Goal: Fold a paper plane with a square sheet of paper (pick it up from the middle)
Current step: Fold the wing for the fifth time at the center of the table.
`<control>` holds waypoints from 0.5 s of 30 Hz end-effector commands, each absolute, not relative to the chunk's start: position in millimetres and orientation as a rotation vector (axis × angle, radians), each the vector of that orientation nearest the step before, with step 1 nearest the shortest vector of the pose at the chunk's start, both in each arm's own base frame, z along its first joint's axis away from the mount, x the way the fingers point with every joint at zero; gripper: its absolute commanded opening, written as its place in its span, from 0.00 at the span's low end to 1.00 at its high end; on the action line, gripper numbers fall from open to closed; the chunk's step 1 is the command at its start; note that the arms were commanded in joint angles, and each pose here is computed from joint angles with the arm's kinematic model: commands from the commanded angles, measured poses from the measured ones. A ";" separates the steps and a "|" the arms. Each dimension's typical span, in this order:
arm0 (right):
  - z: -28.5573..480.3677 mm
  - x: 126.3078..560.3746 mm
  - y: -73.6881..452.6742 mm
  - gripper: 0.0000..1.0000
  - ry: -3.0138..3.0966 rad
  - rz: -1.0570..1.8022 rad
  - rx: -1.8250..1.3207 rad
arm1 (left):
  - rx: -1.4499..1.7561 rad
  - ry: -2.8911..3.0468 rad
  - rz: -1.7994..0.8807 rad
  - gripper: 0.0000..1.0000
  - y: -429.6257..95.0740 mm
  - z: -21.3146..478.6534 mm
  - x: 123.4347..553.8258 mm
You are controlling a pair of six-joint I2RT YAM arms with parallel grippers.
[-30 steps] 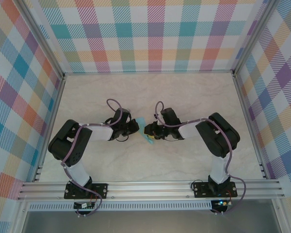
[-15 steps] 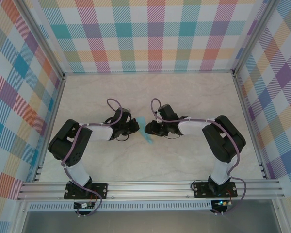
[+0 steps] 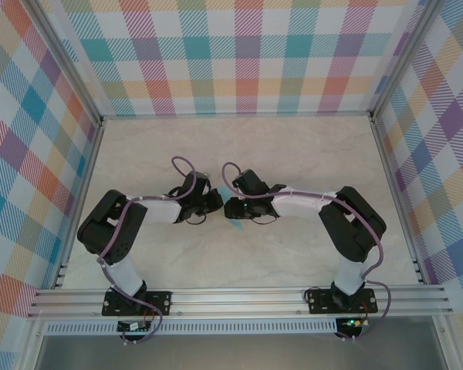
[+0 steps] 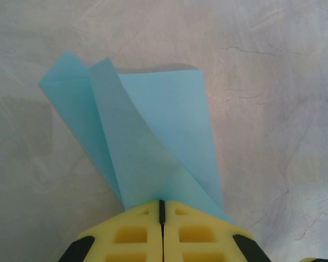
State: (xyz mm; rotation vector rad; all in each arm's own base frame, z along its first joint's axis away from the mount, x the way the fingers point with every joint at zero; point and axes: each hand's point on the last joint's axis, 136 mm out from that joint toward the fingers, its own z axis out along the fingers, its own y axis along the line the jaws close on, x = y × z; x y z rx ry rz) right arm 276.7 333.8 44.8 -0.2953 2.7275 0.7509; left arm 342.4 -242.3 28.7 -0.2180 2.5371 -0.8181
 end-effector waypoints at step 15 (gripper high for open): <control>66.1 274.0 339.5 0.40 2.592 0.719 -0.399 | -0.227 2.559 -0.806 0.06 -248.2 31.0 345.9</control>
